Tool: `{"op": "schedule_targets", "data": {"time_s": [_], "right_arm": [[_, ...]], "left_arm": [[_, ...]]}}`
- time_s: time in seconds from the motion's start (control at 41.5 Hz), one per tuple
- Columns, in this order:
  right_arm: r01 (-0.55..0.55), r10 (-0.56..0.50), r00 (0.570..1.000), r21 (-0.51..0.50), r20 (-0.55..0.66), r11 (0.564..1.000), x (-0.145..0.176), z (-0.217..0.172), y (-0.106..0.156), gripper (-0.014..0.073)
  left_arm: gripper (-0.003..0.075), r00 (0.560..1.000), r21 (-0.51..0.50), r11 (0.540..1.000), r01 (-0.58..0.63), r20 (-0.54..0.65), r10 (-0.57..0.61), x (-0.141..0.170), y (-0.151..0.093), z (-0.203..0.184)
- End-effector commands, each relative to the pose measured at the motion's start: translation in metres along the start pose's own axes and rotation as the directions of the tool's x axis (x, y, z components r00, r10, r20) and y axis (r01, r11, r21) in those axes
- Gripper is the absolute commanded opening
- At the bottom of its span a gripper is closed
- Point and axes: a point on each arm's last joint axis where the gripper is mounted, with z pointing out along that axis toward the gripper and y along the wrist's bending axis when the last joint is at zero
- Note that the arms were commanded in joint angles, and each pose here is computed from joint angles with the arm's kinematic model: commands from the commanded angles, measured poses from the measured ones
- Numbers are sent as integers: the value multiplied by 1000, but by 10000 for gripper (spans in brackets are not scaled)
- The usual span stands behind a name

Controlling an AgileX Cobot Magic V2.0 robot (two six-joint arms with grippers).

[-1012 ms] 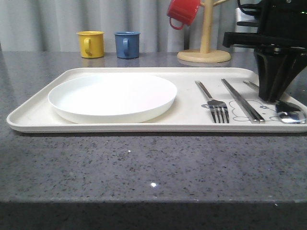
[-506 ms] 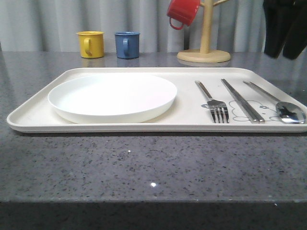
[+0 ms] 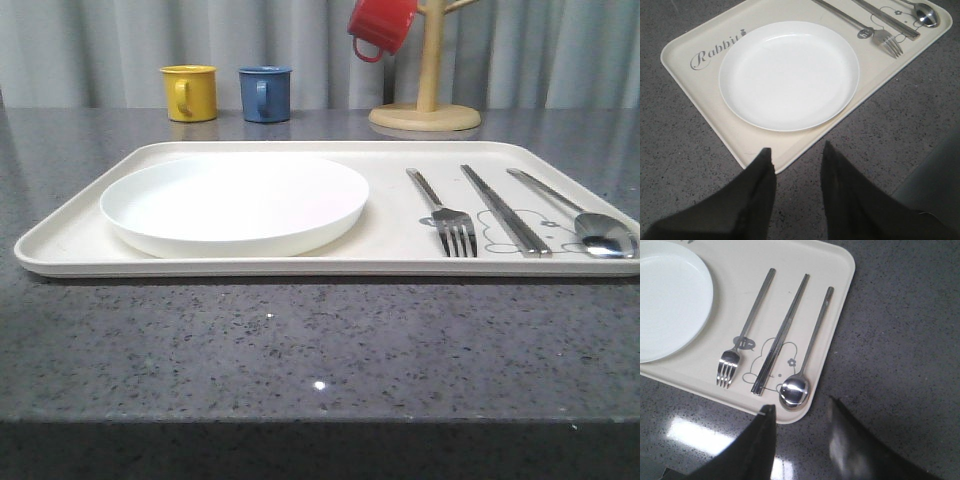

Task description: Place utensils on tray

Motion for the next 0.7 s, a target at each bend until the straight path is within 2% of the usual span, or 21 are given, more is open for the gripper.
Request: {"op": "schedule_targets", "data": {"time_s": [0.0,0.217,0.41,0.675], "right_arm": [[25,-27,986,15,164,1000,13,-24,1,289],[28,-32,955,19,296,999,65,-44,2,289],[29,-35,922,22,386,999,111,-47,1,289],[30,-37,904,24,426,999,160,-35,-1,289]], "left_arm": [[218,995,-7,1000,10,100,-9,-13,0,-7],[218,995,-7,1000,10,100,-9,-13,0,-7],[218,995,-7,1000,10,100,-9,-13,0,-7],[218,995,-7,1000,10,100,-9,-13,0,-7]]}}
